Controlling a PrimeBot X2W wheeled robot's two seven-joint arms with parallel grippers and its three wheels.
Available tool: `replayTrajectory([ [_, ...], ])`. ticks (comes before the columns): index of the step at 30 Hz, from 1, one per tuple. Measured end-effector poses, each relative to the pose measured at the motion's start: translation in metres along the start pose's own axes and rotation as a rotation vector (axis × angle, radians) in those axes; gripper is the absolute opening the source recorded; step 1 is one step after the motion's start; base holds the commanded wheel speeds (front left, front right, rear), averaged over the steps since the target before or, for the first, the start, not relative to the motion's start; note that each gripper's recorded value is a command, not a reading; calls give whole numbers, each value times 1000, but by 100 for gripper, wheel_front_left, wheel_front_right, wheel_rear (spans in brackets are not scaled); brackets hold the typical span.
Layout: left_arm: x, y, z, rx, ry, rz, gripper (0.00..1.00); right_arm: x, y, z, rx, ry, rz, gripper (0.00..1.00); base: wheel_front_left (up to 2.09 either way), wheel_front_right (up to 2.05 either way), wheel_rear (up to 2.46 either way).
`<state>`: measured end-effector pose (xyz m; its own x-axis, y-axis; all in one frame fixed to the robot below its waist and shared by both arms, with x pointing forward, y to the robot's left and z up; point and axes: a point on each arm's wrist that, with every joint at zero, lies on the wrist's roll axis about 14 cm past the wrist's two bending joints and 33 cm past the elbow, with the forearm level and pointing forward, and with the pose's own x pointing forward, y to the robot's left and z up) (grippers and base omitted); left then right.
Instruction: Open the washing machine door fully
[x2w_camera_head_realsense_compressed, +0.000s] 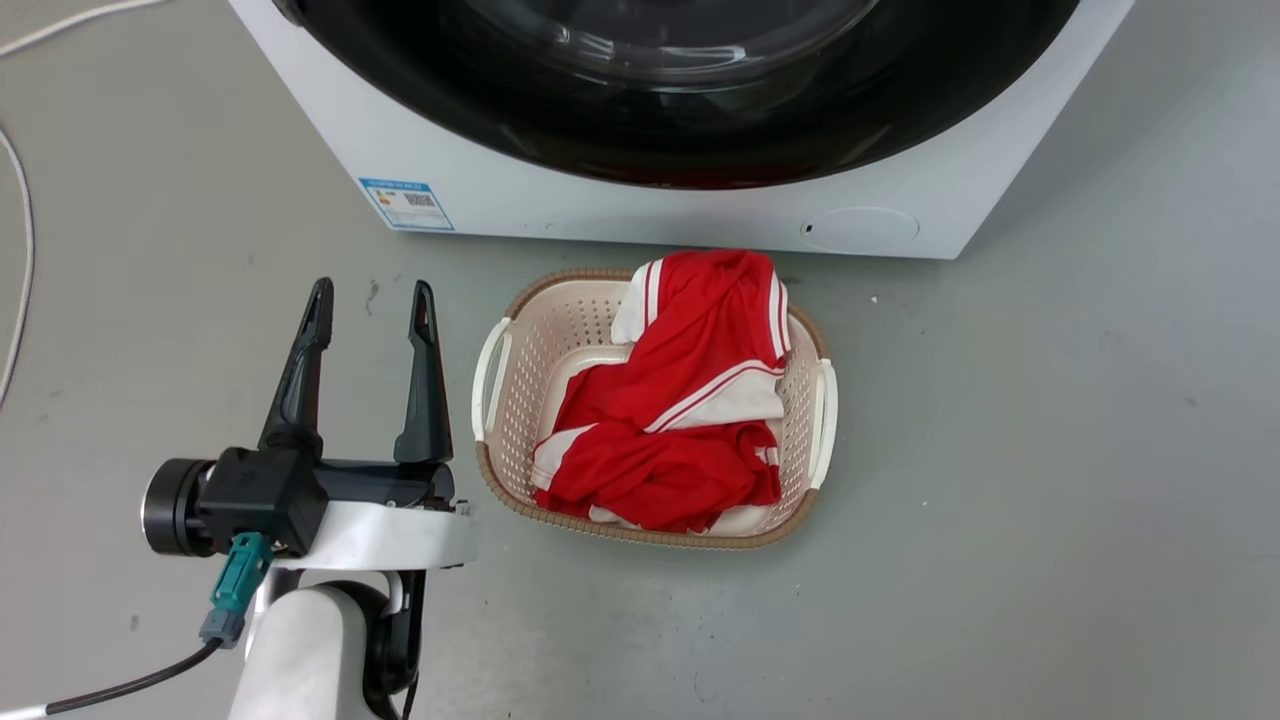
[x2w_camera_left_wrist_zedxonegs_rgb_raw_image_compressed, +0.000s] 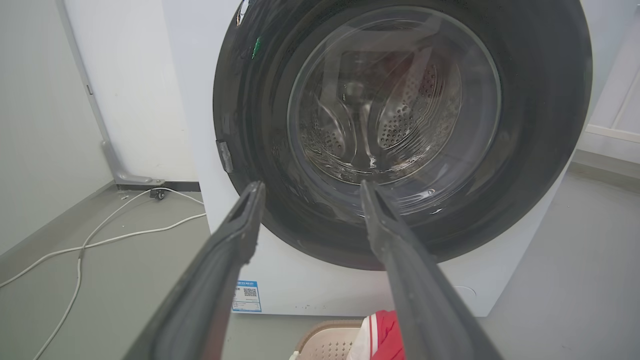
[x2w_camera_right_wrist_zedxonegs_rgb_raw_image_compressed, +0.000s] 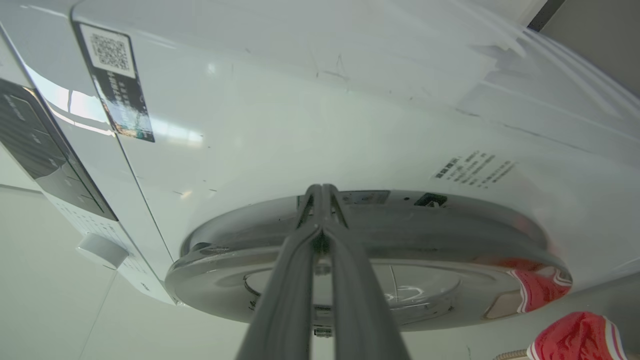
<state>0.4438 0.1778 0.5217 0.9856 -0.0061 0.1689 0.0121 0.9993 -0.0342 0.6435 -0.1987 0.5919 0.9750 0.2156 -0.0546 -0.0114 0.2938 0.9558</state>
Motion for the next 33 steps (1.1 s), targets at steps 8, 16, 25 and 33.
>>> replayTrajectory([
  [8,7,4,-12,5,20,7,100,31,-7,-38,-83,137,-53,0,0,0,0],
  [16,15,3,-24,9,40,-4,100,54,-21,-53,-119,176,-90,0,0,0,0],
  [25,19,0,-32,8,53,-13,100,59,-33,-65,-107,271,-113,0,0,0,0],
  [33,19,-4,-27,2,41,-21,100,43,-29,-77,-74,397,-101,0,0,0,0],
])
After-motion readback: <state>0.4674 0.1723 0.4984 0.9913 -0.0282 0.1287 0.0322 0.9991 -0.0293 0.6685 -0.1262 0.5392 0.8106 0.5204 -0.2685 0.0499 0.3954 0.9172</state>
